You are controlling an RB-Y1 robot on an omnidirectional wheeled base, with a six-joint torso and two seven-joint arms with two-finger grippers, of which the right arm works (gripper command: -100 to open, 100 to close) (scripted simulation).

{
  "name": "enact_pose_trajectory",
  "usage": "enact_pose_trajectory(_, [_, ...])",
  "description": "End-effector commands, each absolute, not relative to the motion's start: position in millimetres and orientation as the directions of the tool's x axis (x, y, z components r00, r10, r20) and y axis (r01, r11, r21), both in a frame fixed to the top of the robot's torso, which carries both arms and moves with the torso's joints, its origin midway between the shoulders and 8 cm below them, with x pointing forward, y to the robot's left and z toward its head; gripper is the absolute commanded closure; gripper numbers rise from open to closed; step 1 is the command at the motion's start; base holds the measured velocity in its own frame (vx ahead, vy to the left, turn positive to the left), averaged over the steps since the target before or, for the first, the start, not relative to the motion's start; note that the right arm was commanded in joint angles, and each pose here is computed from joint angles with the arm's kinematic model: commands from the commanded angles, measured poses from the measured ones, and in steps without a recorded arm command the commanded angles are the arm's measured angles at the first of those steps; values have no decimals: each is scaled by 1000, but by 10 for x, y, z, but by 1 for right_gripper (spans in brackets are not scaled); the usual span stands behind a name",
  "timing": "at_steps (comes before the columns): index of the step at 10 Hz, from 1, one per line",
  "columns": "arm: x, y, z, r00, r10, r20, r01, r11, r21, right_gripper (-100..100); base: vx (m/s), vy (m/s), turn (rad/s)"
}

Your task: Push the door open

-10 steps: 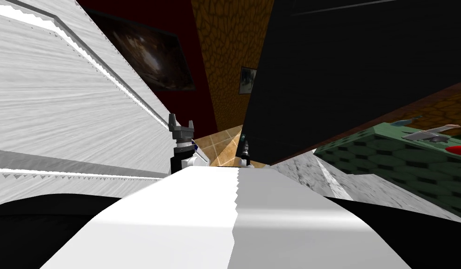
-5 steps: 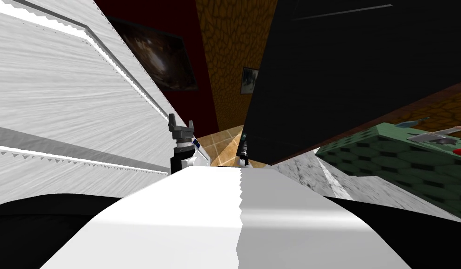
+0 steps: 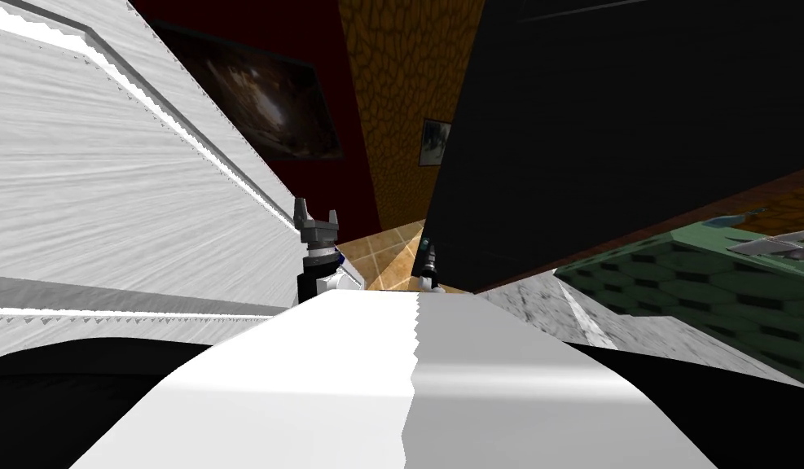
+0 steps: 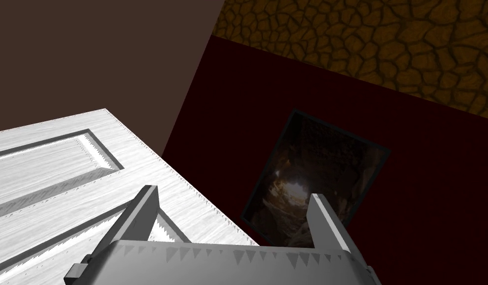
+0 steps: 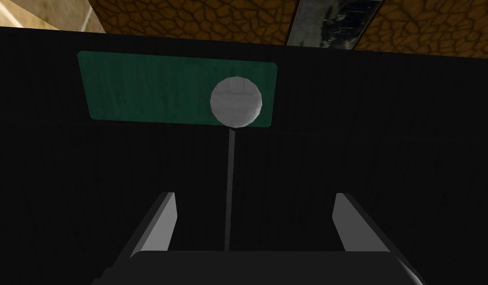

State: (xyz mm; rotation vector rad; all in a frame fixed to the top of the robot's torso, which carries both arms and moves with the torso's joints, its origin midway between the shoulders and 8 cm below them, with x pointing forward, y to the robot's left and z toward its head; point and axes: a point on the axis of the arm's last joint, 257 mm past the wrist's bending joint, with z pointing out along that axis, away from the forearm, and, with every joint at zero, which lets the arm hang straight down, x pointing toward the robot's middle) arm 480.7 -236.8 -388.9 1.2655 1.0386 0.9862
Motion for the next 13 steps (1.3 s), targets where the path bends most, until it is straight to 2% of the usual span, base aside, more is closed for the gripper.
enact_pose_trajectory(1, [4810,-2430,-3889,255,965,-58,-8,62,998,-100,209,-19,28])
enact_pose_trajectory(5, [4803,-2326,-3910,254,967,-34,-6,37,999,-100,168,-8,14])
enact_pose_trajectory(6, [4803,-2326,-3910,254,967,-34,-6,37,999,100,-18,2,4])
enact_pose_trajectory(11, [4803,-2326,-3910,254,967,-34,-6,37,999,100,-15,0,2])
enact_pose_trajectory(13, [4792,-2536,-3912,290,956,-47,-2,50,999,100,142,15,-30])
